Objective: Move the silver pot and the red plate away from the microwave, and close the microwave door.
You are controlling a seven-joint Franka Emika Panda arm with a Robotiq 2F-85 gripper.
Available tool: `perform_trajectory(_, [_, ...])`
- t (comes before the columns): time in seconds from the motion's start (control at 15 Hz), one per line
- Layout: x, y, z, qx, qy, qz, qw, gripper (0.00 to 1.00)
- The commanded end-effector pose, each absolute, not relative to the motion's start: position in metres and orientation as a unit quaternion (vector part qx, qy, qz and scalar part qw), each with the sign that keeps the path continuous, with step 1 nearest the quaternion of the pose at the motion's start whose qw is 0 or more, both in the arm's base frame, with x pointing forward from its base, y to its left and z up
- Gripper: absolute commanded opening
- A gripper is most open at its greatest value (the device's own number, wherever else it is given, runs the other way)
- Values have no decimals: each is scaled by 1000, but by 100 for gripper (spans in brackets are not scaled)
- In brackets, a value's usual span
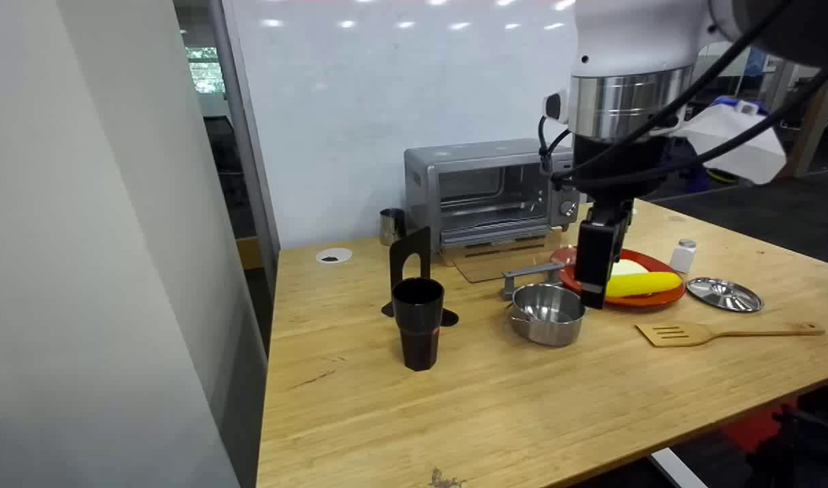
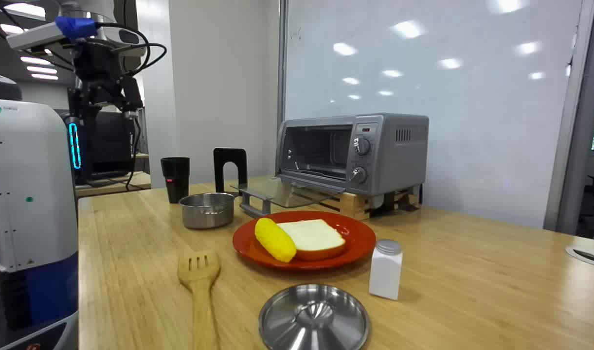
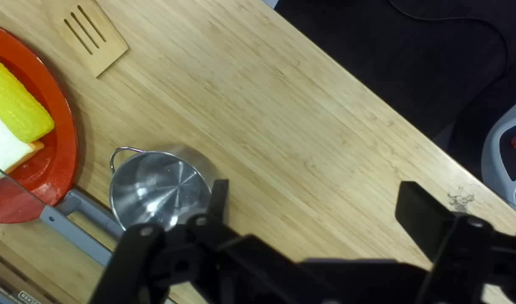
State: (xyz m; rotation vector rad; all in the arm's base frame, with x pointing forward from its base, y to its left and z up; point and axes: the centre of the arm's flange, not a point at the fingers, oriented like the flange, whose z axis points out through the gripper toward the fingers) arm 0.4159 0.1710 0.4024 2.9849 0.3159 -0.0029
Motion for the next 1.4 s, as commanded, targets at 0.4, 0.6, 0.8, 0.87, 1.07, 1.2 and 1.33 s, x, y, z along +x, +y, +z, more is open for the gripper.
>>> perform_trajectory(0.4, [416,171,402,992,105,-1,70,100])
perform_trajectory(0.6, [416,171,402,992,105,-1,70,100])
perform_trajectory(0.8, [419,167,400,993,98,-4,71,100])
perform_trajectory(0.87, [422,161,403,993,97,-2,70,100])
perform_trajectory(1.07, [433,135,414,992,113,4,63,100])
perform_trajectory(1.2, [445,111,414,990,128,4,60,100])
perform_trajectory(1.33, [456,88,410,988,146,-1,56,100])
